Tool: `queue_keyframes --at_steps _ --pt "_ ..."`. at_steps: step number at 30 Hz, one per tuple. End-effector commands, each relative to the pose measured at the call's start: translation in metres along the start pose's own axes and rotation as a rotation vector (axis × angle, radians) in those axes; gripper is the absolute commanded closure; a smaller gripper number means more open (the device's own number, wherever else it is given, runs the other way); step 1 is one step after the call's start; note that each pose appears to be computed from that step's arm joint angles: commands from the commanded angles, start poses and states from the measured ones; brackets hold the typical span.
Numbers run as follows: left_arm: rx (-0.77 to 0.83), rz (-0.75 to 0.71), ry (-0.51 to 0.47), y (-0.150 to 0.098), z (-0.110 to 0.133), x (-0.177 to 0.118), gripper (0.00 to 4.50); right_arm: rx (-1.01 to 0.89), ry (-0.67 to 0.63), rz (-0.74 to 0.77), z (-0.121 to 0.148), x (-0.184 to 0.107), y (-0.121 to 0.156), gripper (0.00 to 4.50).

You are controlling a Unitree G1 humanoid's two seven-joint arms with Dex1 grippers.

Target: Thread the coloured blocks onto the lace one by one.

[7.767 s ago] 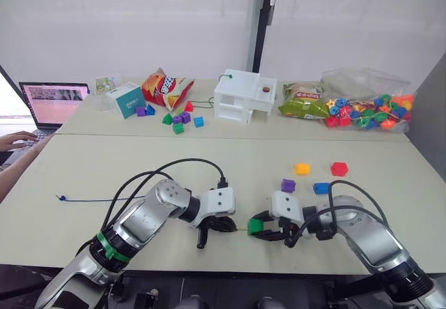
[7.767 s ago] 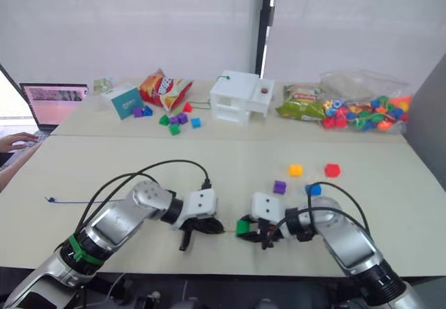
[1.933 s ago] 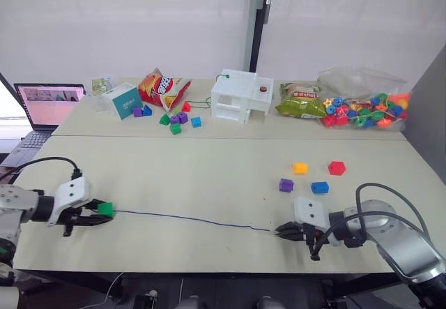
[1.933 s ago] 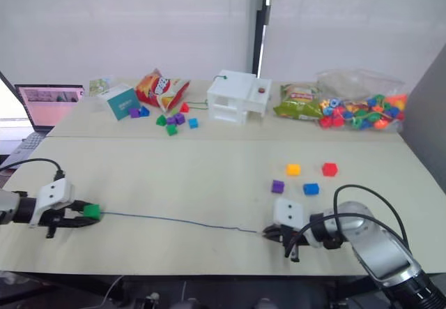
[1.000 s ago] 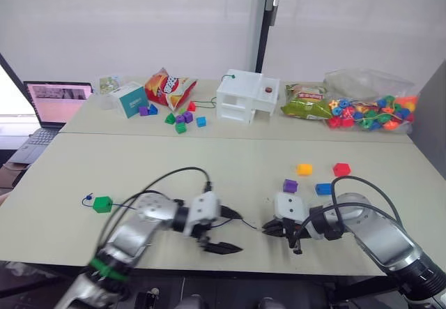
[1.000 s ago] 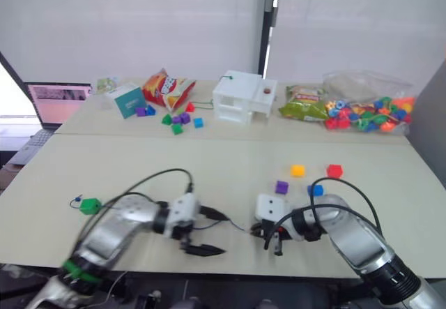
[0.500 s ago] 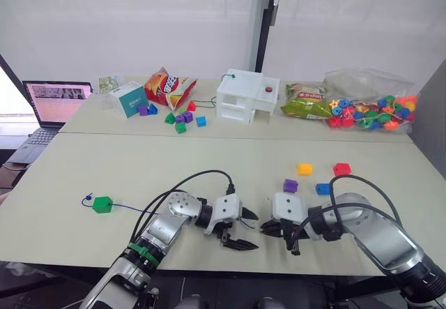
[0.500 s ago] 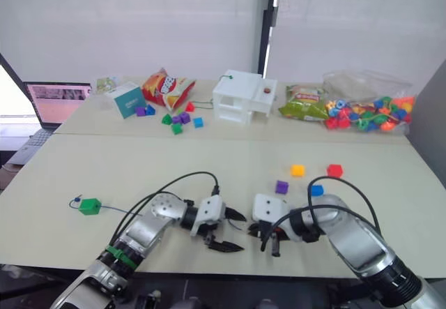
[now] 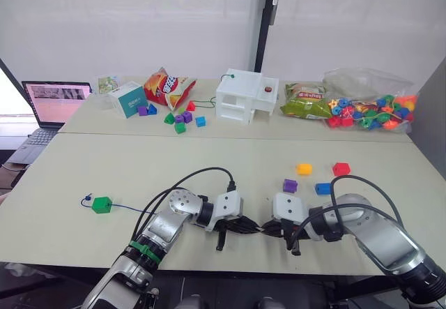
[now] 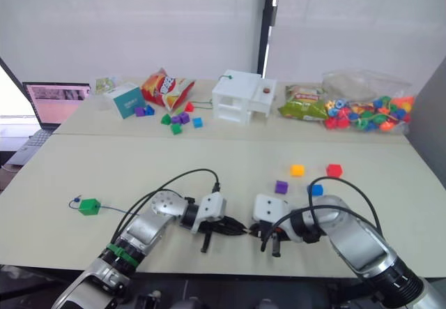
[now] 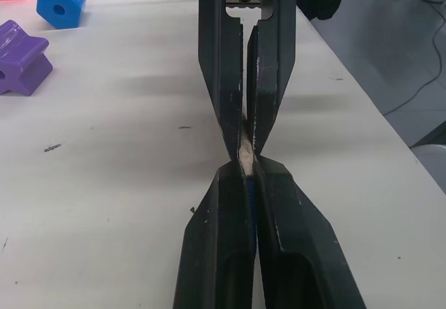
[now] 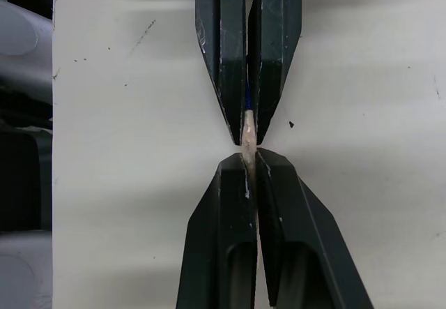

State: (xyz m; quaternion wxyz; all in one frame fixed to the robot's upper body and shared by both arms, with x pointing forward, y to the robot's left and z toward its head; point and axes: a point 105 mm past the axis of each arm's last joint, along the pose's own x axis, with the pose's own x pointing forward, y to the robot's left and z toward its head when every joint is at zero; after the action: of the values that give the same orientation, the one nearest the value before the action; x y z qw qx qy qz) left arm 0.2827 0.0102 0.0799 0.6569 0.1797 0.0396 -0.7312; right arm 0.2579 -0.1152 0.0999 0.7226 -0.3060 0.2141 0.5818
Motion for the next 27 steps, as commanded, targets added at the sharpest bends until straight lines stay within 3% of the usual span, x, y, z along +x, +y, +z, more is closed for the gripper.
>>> queue_keyframes --at_steps 1,10,21,27 --pt "0.029 0.011 -0.038 0.002 0.012 0.001 4.47 -0.023 -0.01 -0.01 0.005 -0.005 0.0 4.5" --pt "0.021 0.018 -0.052 0.004 0.019 0.002 4.47 0.005 0.014 -0.002 -0.002 -0.006 0.003 4.5" --pt "0.0 0.001 -0.052 0.0 0.018 -0.001 4.5 0.042 0.029 -0.062 -0.009 -0.014 -0.003 0.79" --pt "-0.001 0.003 -0.032 -0.002 0.013 -0.006 4.5 0.129 0.02 -0.161 -0.02 -0.035 -0.007 0.79"
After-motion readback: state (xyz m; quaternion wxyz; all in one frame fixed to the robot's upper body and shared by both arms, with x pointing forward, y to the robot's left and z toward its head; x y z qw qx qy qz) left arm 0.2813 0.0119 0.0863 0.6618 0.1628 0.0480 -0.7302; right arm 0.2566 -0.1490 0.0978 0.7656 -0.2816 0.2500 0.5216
